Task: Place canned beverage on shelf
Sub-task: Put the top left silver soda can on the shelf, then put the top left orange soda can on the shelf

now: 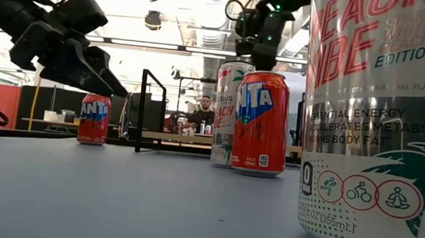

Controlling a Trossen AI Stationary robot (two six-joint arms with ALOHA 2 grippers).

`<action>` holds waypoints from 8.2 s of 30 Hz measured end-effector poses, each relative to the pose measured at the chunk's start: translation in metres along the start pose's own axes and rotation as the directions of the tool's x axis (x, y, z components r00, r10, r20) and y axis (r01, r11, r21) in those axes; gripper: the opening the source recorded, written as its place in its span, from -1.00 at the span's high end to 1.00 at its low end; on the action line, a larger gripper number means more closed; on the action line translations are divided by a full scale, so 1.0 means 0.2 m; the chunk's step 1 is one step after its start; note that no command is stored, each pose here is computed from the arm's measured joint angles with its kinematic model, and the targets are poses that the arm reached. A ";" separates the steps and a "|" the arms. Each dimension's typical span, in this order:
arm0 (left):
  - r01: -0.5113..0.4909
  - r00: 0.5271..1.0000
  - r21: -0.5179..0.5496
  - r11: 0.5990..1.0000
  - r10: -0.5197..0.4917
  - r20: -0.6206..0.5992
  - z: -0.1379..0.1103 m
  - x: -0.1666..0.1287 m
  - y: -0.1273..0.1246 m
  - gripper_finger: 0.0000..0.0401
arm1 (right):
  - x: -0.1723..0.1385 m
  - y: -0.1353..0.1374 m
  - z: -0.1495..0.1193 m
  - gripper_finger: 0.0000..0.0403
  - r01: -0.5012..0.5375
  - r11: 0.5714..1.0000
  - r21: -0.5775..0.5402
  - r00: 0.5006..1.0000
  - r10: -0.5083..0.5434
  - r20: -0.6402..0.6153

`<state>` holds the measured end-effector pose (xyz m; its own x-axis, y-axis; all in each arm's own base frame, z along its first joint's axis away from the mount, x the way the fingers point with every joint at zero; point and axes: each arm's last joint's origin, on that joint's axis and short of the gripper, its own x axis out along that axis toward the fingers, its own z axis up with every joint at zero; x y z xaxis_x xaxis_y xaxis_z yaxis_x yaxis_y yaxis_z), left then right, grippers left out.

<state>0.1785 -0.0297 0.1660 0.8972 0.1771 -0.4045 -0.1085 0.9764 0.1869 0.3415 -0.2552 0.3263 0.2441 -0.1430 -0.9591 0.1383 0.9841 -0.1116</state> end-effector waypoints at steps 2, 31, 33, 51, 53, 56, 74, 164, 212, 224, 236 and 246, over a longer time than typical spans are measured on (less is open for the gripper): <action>-0.001 1.000 0.016 1.000 0.000 0.010 0.01 0.00 0.00 -0.59 | 0.00 -0.05 -0.04 -0.34 -0.012 1.000 0.002 1.000 0.012 -0.012; -0.059 0.989 0.147 0.987 0.038 0.141 0.07 0.02 0.07 -0.59 | 0.15 -0.30 -0.28 -0.34 -0.147 0.989 -0.001 0.987 0.146 -0.066; -0.060 0.989 0.145 0.988 0.039 0.141 0.07 0.02 0.07 -0.59 | 0.15 -0.30 -0.28 -0.34 -0.149 0.989 -0.001 0.986 0.149 -0.070; -0.059 0.990 0.152 0.987 0.038 0.138 0.07 0.02 0.07 -0.59 | 0.20 -0.27 -0.25 -0.34 -0.113 0.993 -0.032 0.985 0.108 -0.136; -0.052 0.990 0.158 0.986 0.030 0.139 0.07 0.02 0.07 -0.59 | 0.20 -0.27 -0.25 -0.35 -0.118 0.993 -0.017 0.983 0.115 -0.144; -0.036 0.990 0.160 0.986 0.014 0.141 0.07 0.02 0.07 -0.59 | 0.20 -0.27 -0.25 -0.40 -0.119 0.993 -0.007 0.982 0.117 -0.147; -0.038 0.990 0.175 0.984 0.014 0.141 0.07 0.02 0.07 -0.59 | 0.21 -0.27 -0.25 -0.69 -0.118 0.993 0.020 0.981 0.120 -0.150; 0.125 0.992 -0.251 0.960 -0.116 0.051 0.04 -0.04 -0.09 -0.59 | -0.11 1.71 -0.72 -0.57 -0.028 0.993 -0.117 0.665 0.106 0.740; -0.330 0.927 -0.127 0.935 0.295 -0.233 0.37 -0.16 0.10 -0.59 | -0.10 1.83 -0.78 -0.57 -0.100 0.982 -0.163 0.676 0.187 0.713; -0.411 0.896 -0.155 0.898 0.367 -0.250 0.47 -0.17 0.26 -0.59 | -0.10 1.83 -0.78 -0.57 -0.098 0.982 -0.161 0.676 0.184 0.713; -0.589 0.799 -0.168 0.791 0.539 -0.267 0.59 -0.23 0.53 -0.59 | -0.10 1.83 -0.78 -0.57 -0.095 0.982 -0.163 0.682 0.183 0.708; -0.700 0.706 -0.322 0.638 0.551 -0.444 0.53 -0.36 0.82 -0.59 | -0.10 1.83 -0.78 -0.57 -0.097 0.981 -0.165 0.683 0.187 0.706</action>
<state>0.1420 0.1050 0.3212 0.3838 0.7182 -0.5804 -0.8349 0.5384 0.1141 0.2380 0.1244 0.2632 0.8702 0.0114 -0.4927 -0.0466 0.9972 -0.0593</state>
